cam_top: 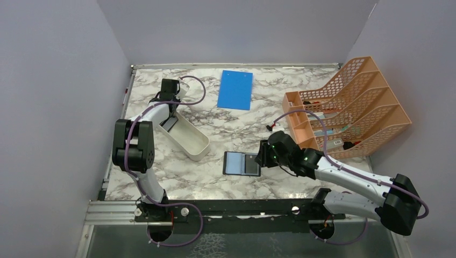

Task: Put the credit cards into the card holder
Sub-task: Pick up the credit card from the storage box.

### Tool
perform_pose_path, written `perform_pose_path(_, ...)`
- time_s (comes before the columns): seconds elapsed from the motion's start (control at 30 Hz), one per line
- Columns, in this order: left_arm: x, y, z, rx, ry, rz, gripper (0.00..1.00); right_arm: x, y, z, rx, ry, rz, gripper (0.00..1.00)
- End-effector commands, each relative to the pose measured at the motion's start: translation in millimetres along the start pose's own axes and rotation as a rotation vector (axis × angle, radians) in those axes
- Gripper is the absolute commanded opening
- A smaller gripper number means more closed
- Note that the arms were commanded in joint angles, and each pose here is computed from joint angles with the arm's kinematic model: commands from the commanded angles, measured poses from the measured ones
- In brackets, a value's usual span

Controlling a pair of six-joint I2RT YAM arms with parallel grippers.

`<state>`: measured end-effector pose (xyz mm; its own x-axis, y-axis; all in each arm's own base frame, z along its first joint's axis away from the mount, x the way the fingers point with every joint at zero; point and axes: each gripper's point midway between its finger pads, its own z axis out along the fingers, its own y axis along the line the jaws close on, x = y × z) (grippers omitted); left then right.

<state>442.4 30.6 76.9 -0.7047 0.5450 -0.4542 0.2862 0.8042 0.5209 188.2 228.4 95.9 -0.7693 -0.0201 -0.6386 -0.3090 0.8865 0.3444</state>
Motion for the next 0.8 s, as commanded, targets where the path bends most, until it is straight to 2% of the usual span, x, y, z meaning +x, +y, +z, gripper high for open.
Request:
perform_pose_path(0.0,-16.6,10.8,-6.2,-0.042,-0.029,0.010,0.27,-3.4,-0.9,1.7,0.011,-0.009,-0.007,0.38)
perform_pose_path(0.3,-20.9,7.6,-17.6,-0.030,-0.027,0.027,0.18,1.2,-0.1,5.9,0.006,0.010,-0.006,0.38)
perform_pose_path(0.57,-25.2,-10.9,-36.5,0.008,-0.033,0.024,0.00,0.7,4.8,7.1,-0.013,0.015,-0.002,0.38)
perform_pose_path(0.77,-28.3,-12.7,-47.6,-0.013,-0.026,0.026,0.00,1.8,8.0,8.0,-0.026,0.024,0.007,0.38)
